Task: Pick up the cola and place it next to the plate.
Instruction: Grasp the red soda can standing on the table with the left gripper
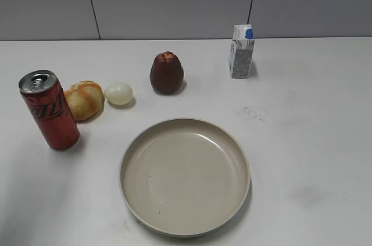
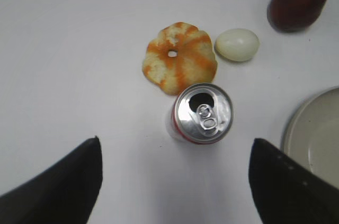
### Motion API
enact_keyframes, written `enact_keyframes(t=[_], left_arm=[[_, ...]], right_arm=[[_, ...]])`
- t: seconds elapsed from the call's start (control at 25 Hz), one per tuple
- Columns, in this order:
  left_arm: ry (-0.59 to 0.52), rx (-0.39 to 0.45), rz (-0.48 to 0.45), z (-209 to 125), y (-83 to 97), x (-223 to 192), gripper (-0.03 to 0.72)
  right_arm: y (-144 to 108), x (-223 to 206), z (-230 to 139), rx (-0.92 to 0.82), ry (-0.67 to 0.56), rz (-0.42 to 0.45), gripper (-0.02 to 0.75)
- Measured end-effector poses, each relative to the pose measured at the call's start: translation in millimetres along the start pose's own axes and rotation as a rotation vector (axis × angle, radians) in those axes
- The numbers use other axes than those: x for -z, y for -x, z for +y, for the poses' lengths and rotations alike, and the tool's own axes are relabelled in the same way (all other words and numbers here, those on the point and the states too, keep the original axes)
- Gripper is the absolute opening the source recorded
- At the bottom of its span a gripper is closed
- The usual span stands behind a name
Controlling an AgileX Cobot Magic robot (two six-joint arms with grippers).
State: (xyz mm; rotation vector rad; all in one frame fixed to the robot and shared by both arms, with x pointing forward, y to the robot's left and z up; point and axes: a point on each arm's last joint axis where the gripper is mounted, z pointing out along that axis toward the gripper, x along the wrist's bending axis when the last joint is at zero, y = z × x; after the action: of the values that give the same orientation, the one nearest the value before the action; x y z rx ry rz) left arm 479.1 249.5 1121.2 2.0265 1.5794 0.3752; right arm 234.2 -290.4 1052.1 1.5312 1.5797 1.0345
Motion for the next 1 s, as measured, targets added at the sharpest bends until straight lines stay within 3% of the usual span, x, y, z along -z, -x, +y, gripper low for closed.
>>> enact_keyframes(t=[0.28,1.0], left_arm=[[-0.141,-0.086,-0.042,12.8,18.3,-49.0,0.664],[-0.253,-0.106,-0.028,13.6,15.0,-120.7,0.665]], right_arm=[[0.0,0.0,0.0,0.000,0.000,0.000,0.535],[0.0,0.0,0.0,0.000,0.000,0.000,0.535]])
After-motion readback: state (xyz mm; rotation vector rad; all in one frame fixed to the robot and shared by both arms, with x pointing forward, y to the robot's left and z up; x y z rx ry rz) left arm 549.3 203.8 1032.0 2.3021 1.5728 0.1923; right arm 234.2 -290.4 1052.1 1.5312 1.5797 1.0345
